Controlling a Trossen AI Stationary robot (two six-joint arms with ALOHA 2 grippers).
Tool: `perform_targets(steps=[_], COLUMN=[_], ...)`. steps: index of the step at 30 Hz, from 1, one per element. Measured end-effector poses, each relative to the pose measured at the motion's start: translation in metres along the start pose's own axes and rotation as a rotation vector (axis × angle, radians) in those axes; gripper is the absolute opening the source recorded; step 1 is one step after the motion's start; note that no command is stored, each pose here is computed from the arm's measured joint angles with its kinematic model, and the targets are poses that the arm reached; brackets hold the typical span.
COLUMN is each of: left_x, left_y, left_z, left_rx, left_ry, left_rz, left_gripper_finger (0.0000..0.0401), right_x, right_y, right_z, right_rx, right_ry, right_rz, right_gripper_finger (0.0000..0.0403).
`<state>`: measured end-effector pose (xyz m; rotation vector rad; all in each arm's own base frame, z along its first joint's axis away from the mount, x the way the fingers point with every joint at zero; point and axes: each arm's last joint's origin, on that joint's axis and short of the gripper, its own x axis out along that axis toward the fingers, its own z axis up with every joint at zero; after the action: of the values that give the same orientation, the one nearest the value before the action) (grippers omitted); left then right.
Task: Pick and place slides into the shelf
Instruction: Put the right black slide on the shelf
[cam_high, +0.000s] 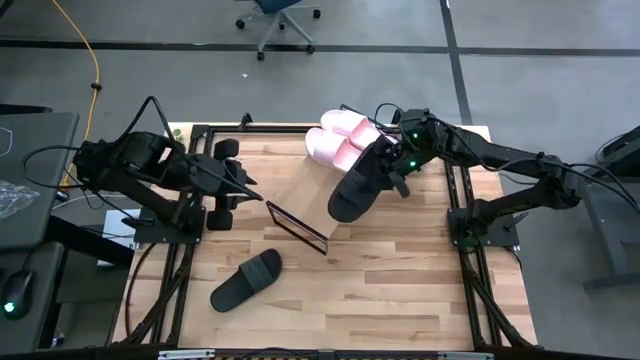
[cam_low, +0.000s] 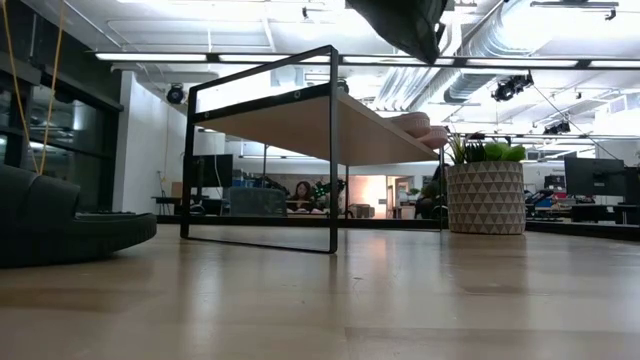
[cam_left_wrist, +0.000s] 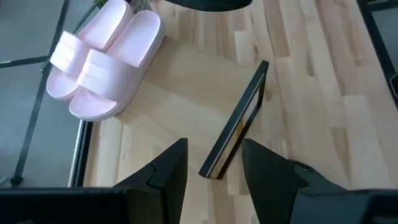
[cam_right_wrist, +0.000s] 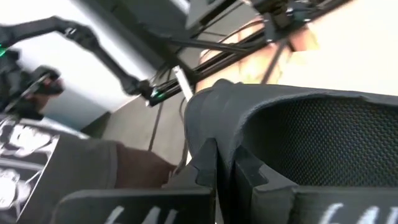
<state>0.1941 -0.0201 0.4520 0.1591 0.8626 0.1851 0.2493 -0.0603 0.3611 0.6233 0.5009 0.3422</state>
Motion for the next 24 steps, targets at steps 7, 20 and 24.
perform_targets(steps=[7, 20, 24], left_x=[0.004, 0.025, 0.041], left_y=[-0.001, -0.009, -0.006], left_z=[0.002, 0.026, 0.036], left_rx=[-0.079, -0.178, -0.249], left_ry=[0.005, -0.088, -0.104], left_rz=[0.001, 0.007, 0.042], left_gripper_finger=[0.014, 0.014, 0.014], right_x=[-0.004, 0.009, 0.016], right_y=[0.0, -0.014, -0.01], right_z=[0.0, -0.001, -0.003], right_rx=[-0.088, -0.147, -0.169], right_ry=[0.034, 0.123, 0.139], right_rz=[0.112, 0.315, 0.348], right_gripper_finger=[0.0, 0.0, 0.0])
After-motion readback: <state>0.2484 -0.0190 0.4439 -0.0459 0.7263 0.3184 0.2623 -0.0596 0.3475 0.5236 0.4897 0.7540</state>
